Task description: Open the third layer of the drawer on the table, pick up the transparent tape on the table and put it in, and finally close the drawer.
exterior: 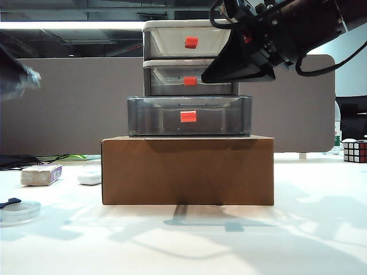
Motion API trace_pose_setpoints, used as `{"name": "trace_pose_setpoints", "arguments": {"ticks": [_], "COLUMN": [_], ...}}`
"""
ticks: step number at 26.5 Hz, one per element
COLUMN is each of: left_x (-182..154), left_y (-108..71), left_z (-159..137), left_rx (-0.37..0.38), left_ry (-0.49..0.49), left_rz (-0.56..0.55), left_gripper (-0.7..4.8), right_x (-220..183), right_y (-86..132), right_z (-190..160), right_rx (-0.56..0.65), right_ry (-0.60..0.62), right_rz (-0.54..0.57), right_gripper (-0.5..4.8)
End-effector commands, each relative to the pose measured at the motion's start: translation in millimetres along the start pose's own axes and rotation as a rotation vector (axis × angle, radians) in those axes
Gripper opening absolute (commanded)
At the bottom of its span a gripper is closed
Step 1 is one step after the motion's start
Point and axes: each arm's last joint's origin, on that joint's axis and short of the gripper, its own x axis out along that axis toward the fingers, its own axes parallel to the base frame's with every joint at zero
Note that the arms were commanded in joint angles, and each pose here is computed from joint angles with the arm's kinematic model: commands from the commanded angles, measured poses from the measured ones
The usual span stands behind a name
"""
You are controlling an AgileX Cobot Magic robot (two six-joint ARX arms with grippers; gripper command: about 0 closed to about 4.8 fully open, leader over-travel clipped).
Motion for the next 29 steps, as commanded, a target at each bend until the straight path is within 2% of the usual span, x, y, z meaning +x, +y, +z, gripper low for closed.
{"name": "trace_pose_setpoints", "arguments": {"ticks": [1, 4, 5, 8, 10, 15, 20, 23, 26, 29], "left_x": [5, 14, 19, 24, 27, 27, 21, 16, 13, 15], "left_y": [2.5, 8.4, 11.6, 15.0, 17.9, 18.8, 18.6, 18.2, 18.4, 19.6], "left_z": [-14, -26, -34, -42, -48, -53, -66, -75, -81, -85], "left_rx": [0.186, 0.206, 0.205, 0.19, 0.185, 0.176, 0.203, 0.23, 0.297, 0.309], "left_ry": [0.128, 0.218, 0.275, 0.33, 0.367, 0.397, 0.399, 0.345, 0.364, 0.385], "left_rz": [-0.046, -0.018, -0.016, -0.008, 0.024, 0.032, 0.014, 0.013, 0.0, -0.005], "left_gripper": [2.63, 3.58, 3.96, 4.1, 4.47, 4.54, 4.53, 4.54, 4.54, 4.53], "right_x": [0, 0, 0, 0, 0, 0, 0, 0, 0, 0], "right_y": [0, 0, 0, 0, 0, 0, 0, 0, 0, 0], "right_z": [3, 2, 1, -1, -3, -4, -4, -4, -4, -5], "right_rx": [-0.006, -0.007, -0.003, 0.002, -0.009, -0.01, -0.01, -0.01, -0.011, -0.015], "right_ry": [-0.013, -0.009, 0.002, 0.024, 0.046, 0.055, 0.056, 0.056, 0.056, 0.056], "right_rz": [0.002, 0.002, 0.002, 0.002, 0.003, 0.003, 0.0, 0.0, 0.0, -0.001], "right_gripper": [-0.05, -0.05, -0.05, -0.05, -0.05, -0.05, -0.05, -0.05, -0.05, -0.05]}}
